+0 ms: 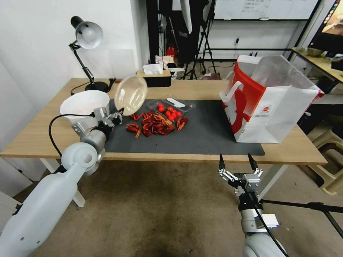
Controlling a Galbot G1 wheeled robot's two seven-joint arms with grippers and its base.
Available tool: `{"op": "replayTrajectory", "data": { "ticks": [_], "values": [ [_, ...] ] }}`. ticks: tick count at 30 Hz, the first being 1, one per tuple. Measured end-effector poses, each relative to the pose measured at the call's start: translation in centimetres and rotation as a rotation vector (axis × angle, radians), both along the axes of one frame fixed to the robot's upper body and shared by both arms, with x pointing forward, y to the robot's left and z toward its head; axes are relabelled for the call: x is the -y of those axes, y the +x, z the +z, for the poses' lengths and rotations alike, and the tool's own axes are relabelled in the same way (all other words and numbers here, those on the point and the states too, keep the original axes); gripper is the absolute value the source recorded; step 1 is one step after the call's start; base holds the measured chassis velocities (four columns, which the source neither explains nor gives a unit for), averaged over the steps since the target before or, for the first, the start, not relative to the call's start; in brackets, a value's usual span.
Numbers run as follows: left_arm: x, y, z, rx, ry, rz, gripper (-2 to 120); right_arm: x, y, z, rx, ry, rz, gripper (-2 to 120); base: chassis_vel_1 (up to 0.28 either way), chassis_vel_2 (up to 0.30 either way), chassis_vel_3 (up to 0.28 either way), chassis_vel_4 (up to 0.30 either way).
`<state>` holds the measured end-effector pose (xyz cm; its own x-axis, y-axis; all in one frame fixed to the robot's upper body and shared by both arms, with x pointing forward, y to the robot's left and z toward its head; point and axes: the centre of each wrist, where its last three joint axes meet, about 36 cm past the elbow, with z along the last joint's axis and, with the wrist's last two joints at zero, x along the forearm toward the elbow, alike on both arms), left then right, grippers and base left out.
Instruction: Pick up the trash from the table and place it into the takeout bag.
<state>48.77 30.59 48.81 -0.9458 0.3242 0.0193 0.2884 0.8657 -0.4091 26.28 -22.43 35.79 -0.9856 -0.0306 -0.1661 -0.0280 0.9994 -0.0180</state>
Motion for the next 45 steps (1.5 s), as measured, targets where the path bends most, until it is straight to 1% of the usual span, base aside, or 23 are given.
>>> {"op": "replayTrajectory", "data": {
  "ticks": [3,4,5,8,9,12,13,17,18,21,22,25,26,28,30,31,34,35,38,39,42,44,45],
  "values": [
    [-0.3,1.2,0.2,0.101,0.011,-0.093,1,0.0,0.0,0.0,0.001,0.0,0.001,100,0.0,0.0,0.0,0.0],
    [-0.3,1.2,0.2,0.101,0.011,-0.093,1,0.0,0.0,0.0,0.001,0.0,0.001,100,0.0,0.0,0.0,0.0],
    [-0.3,1.6,0.2,0.129,0.02,-0.117,1,0.0,0.0,0.0,0.001,0.0,0.001,100,0.0,0.0,0.0,0.0],
    [0.2,3.3,0.1,0.217,0.057,-0.224,1,0.1,0.0,0.0,0.001,-0.002,-0.001,100,0.0,0.0,0.0,0.0],
    [0.2,3.3,0.1,0.217,0.057,-0.224,1,0.1,0.0,0.0,0.001,-0.002,-0.001,100,0.0,0.0,0.0,0.0],
    [1.1,5.3,0.7,0.29,0.109,-0.307,1,0.2,0.0,-0.1,-0.001,-0.004,-0.004,100,0.0,0.0,0.0,0.0],
    [1.1,5.3,0.7,0.29,0.109,-0.307,1,0.2,0.0,-0.1,-0.001,-0.004,-0.004,100,0.0,0.0,0.0,0.0],
    [2.4,7.8,2.5,0.338,0.158,-0.362,1,0.3,0.1,-0.2,-0.002,-0.008,-0.007,100,0.0,0.0,0.0,0.0],
    [2.4,7.8,2.5,0.338,0.158,-0.362,1,0.3,0.1,-0.2,-0.002,-0.008,-0.007,100,0.0,0.0,0.0,0.0],
    [3.9,9.8,4.7,0.376,0.179,-0.397,1,0.5,0.1,-0.2,-0.001,-0.01,-0.012,100,0.0,0.0,0.0,0.0],
    [3.9,9.8,4.7,0.376,0.179,-0.397,1,0.5,0.1,-0.2,-0.001,-0.01,-0.012,100,0.0,0.0,0.0,0.0],
    [6.2,11.6,6.6,0.404,0.195,-0.451,1,0.5,0.2,-0.2,-0.001,-0.01,-0.014,100,0.0,0.0,0.0,0.0],
    [6.2,11.6,6.6,0.404,0.195,-0.451,1,0.5,0.2,-0.2,-0.001,-0.01,-0.014,100,0.0,0.0,0.0,0.0],
    [8.3,12.8,7.2,0.415,0.219,-0.507,1,0.5,0.2,-0.3,-0.002,-0.011,-0.015,100,0.0,0.0,0.0,0.0],
    [10.1,14.0,8.6,0.439,0.242,-0.56,1,0.6,0.3,-0.3,-0.001,-0.012,-0.016,100,0.0,0.0,0.0,0.0],
    [10.1,14.0,8.6,0.439,0.242,-0.56,1,0.6,0.3,-0.3,-0.001,-0.012,-0.016,100,0.0,0.0,0.0,0.0],
    [12.9,15.7,10.3,0.463,0.275,-0.626,1,0.7,0.4,-0.2,0.002,-0.014,-0.02,100,0.0,0.0,0.0,0.0],
    [12.9,15.7,10.3,0.463,0.275,-0.626,1,0.7,0.4,-0.2,0.002,-0.014,-0.02,100,0.0,0.0,0.0,0.0],
    [15.8,16.8,12.0,0.487,0.301,-0.686,1,0.7,0.5,-0.2,0.003,-0.015,-0.022,100,0.0,0.0,0.0,0.0],
    [15.8,16.8,12.0,0.487,0.301,-0.686,1,0.7,0.5,-0.2,0.003,-0.015,-0.022,100,0.0,0.0,0.0,0.0],
    [18.5,17.3,13.5,0.512,0.313,-0.729,1,0.7,0.6,-0.1,0.006,-0.015,-0.024,100,0.0,0.0,0.0,0.0],
    [19.0,17.5,13.7,0.516,0.318,-0.737,1,0.8,0.6,-0.1,0.006,-0.016,-0.025,100,0.0,0.0,0.0,0.0],
    [20.1,17.7,14.4,0.528,0.329,-0.757,1,0.8,0.6,-0.1,0.008,-0.016,-0.025,100,0.0,0.0,0.0,0.0]
  ]
}}
